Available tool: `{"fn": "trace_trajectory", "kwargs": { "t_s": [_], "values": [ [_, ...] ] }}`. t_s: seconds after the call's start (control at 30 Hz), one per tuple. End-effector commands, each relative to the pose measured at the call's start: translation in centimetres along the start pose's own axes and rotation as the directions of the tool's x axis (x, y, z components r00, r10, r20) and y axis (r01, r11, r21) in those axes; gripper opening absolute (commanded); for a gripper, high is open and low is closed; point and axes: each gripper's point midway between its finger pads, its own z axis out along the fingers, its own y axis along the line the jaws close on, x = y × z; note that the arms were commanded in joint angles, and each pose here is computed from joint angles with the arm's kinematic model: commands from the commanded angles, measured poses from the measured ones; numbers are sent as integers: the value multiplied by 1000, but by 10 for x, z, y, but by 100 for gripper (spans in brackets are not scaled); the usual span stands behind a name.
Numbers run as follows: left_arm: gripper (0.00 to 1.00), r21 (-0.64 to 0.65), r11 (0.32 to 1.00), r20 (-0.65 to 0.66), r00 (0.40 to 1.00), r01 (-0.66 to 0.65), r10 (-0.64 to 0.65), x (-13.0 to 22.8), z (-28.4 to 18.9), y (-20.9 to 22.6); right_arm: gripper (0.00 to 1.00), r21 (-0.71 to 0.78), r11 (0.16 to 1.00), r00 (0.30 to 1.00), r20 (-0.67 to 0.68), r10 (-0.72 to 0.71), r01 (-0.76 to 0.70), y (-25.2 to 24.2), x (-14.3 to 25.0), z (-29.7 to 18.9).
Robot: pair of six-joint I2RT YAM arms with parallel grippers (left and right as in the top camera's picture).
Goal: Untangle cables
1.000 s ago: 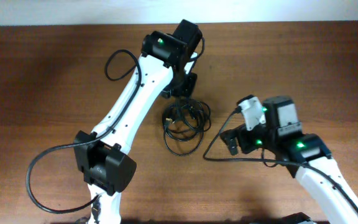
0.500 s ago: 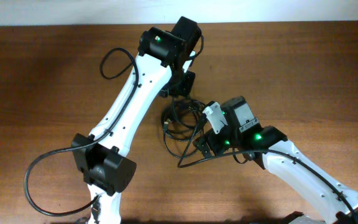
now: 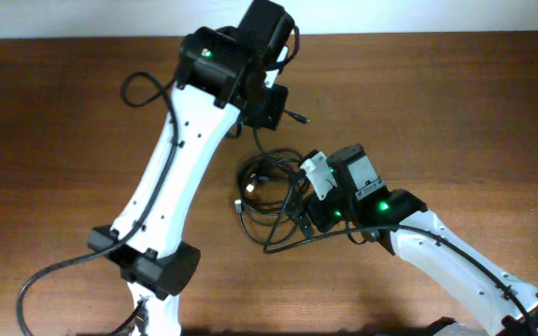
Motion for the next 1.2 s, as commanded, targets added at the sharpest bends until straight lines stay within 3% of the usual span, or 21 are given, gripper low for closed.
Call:
{"fn": "trace_trajectory", "kwargs": {
  "t_s": [0.0, 0.47, 0.73, 0.97, 1.17],
  "values": [
    [0, -9, 1000, 70, 998, 4, -4, -3, -29, 5, 98, -15, 1000, 999, 40, -25, 26, 13, -15, 0],
    [0, 13, 1000, 251, 967, 26, -28, -1, -100, 14, 98, -18, 999, 1000, 13, -26, 27, 18, -9, 14],
    [0, 16, 999, 253, 967, 37, -40, -1, -101, 14, 98, -64, 993, 995, -3, -96, 95, 46, -4, 49],
    [0, 16, 999, 253, 967, 37, -39, -1, -101, 14, 98, -65, 995, 992, -93, -84, 78, 40, 21, 78],
    [0, 16, 999, 254, 966, 37, -40, 0, -102, 14, 98, -66, 995, 993, -81, -86, 81, 39, 19, 84]
  ]
}}
